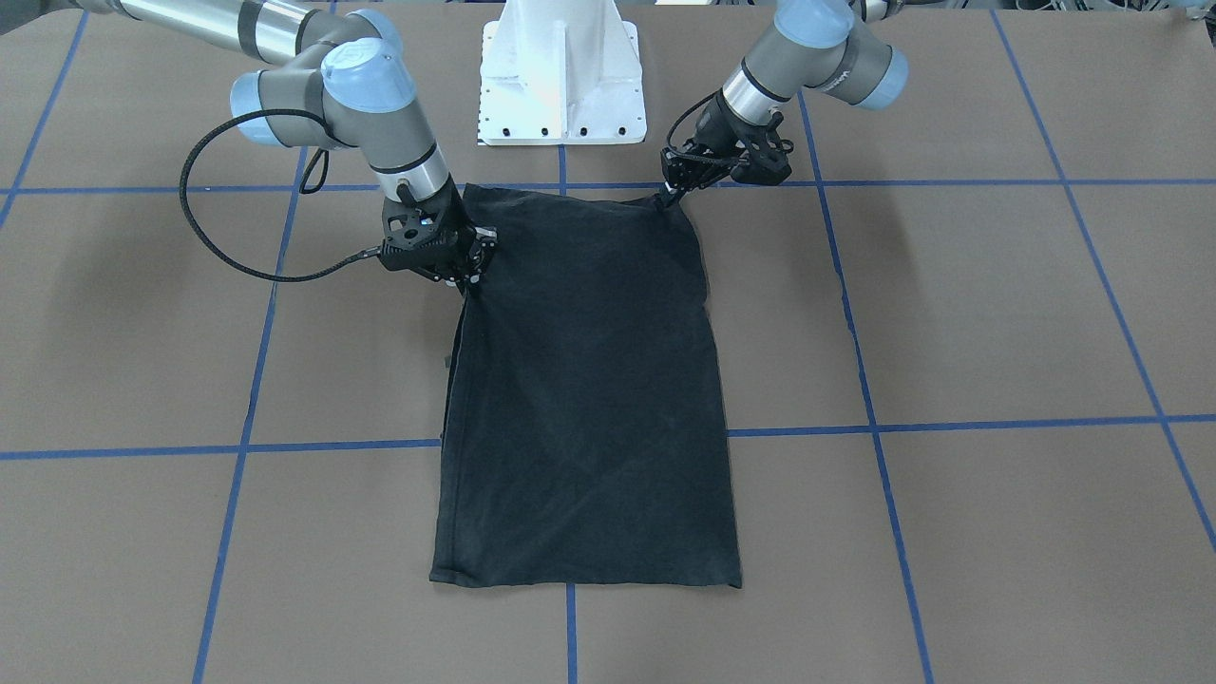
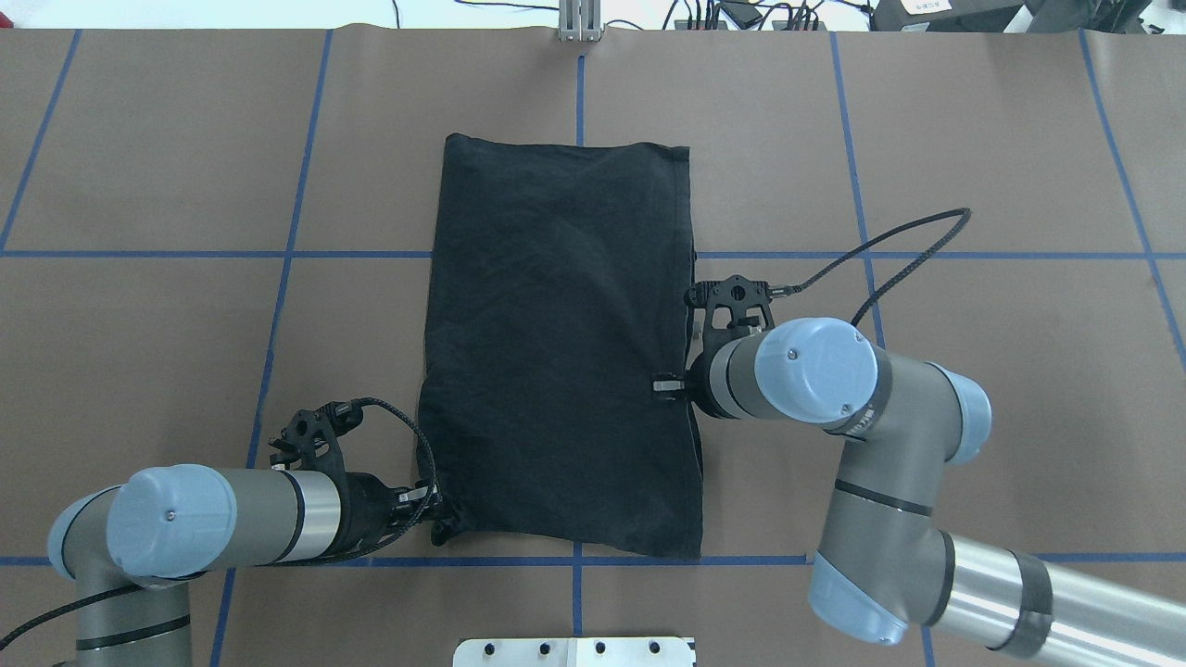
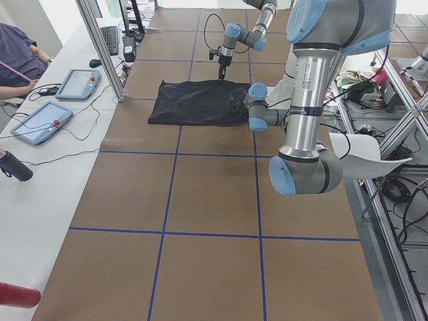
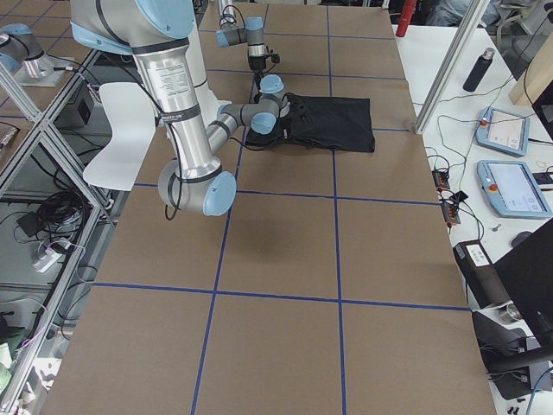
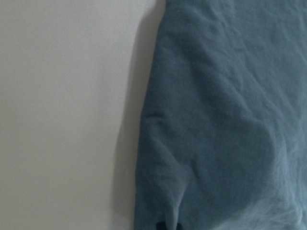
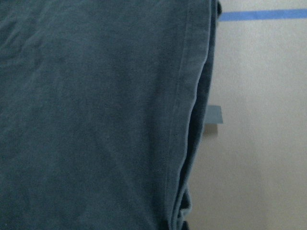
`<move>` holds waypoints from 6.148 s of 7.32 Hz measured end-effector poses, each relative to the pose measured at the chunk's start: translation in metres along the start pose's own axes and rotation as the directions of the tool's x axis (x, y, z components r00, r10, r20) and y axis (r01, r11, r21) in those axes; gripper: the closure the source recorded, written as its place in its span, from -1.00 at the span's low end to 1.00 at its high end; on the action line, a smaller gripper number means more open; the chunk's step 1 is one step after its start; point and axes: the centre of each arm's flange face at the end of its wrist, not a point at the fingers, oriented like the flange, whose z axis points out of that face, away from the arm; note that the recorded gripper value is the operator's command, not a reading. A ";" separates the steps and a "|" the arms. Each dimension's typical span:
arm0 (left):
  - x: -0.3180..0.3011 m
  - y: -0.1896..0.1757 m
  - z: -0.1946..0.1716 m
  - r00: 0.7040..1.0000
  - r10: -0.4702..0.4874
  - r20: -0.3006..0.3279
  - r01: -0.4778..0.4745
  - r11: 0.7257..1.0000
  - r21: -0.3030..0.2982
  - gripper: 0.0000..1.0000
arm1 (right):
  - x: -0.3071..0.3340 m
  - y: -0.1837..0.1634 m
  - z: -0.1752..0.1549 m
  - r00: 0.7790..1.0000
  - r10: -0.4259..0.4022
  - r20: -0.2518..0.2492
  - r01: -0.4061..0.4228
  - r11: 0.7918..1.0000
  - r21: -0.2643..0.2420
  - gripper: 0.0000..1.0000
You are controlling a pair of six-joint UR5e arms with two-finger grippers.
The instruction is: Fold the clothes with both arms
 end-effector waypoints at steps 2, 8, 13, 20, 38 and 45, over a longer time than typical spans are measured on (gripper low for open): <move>0.001 0.010 -0.031 1.000 0.005 -0.029 -0.005 1.000 -0.021 1.00 | 0.013 0.040 -0.020 1.000 -0.017 0.020 0.018 0.999 -0.036 1.00; 0.028 0.011 -0.055 0.999 0.002 -0.034 -0.002 1.000 -0.005 1.00 | 0.021 0.049 -0.034 0.999 -0.023 0.030 0.025 0.999 -0.041 1.00; 0.158 -0.091 -0.054 0.998 0.065 0.012 -0.066 0.975 0.214 1.00 | 0.015 -0.046 -0.033 0.999 0.041 0.014 -0.042 0.996 0.079 1.00; 0.249 -0.297 -0.016 0.976 0.102 0.191 -0.172 0.900 0.400 1.00 | 0.023 -0.186 -0.001 0.990 0.119 -0.076 -0.107 0.983 0.148 1.00; 0.172 -0.417 -0.021 0.873 0.444 0.203 -0.476 0.867 0.149 -1.00 | 0.012 -0.312 -0.022 0.999 0.039 -0.023 -0.039 0.999 -0.012 -0.99; 0.123 -0.424 -0.022 0.858 0.460 0.228 -0.494 0.861 0.120 -1.00 | -0.117 -0.161 0.043 0.931 -0.131 -0.341 0.208 0.957 0.201 0.61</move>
